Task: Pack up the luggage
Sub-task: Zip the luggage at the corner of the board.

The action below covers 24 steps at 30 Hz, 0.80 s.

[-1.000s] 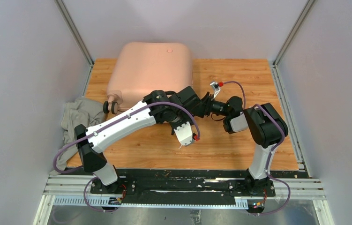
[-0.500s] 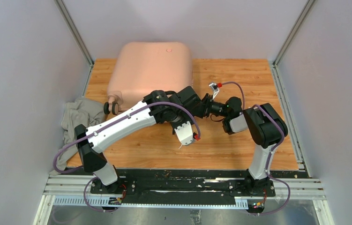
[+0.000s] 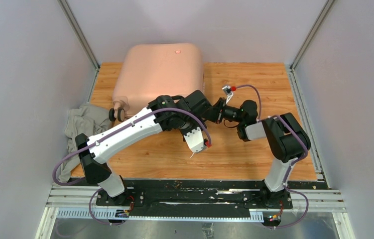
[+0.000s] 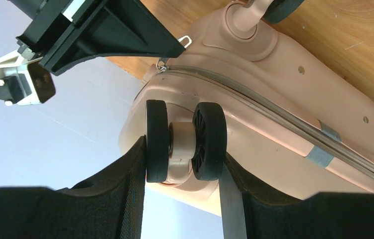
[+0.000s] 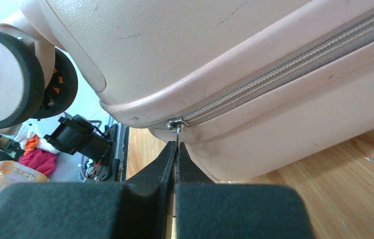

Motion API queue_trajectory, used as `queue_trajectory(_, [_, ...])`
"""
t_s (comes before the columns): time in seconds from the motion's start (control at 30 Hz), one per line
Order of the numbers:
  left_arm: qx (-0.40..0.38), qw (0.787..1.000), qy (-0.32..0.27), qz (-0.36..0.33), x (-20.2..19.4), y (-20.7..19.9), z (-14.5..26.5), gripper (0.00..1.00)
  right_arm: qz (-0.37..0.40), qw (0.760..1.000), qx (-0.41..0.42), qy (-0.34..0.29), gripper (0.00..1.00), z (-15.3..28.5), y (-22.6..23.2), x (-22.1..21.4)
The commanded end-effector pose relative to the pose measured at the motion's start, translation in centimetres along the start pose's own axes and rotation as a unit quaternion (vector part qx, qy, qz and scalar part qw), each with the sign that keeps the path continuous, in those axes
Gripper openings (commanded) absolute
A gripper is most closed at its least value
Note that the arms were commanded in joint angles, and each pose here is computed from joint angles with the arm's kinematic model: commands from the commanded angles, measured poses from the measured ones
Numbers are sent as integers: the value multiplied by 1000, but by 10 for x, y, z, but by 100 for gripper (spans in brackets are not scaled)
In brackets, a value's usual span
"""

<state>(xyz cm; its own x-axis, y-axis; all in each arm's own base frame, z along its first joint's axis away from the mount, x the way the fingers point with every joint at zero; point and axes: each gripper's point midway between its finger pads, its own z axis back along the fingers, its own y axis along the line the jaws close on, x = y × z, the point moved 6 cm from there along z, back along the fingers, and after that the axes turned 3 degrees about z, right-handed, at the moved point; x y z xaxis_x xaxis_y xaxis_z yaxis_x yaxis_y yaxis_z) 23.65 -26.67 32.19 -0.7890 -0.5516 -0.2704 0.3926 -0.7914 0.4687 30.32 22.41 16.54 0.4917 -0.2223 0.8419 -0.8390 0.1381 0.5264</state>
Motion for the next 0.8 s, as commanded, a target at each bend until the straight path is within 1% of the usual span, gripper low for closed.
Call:
queue_trajectory(0.0, [144,985,66,73,-33,22,71,0,67,997,-23,10,0,1,14,5])
queue_trajectory(0.17, [140,985,60,75,-29,25,66,0,103,992,-67,30,0,11,22,-6])
queue_trajectory(0.37, [143,985,55,80,-28,27,66,0,123,989,-73,25,0,7,26,-4])
queue_trajectory(0.57, [142,985,54,83,-28,23,66,0,142,988,-53,9,0,-1,37,10])
queue_trajectory(0.67, [141,985,48,90,-26,22,64,0,156,987,-28,5,0,-6,57,10])
queue_trajectory(0.77, [142,983,35,107,-23,25,61,0,165,986,-1,7,0,-17,80,0])
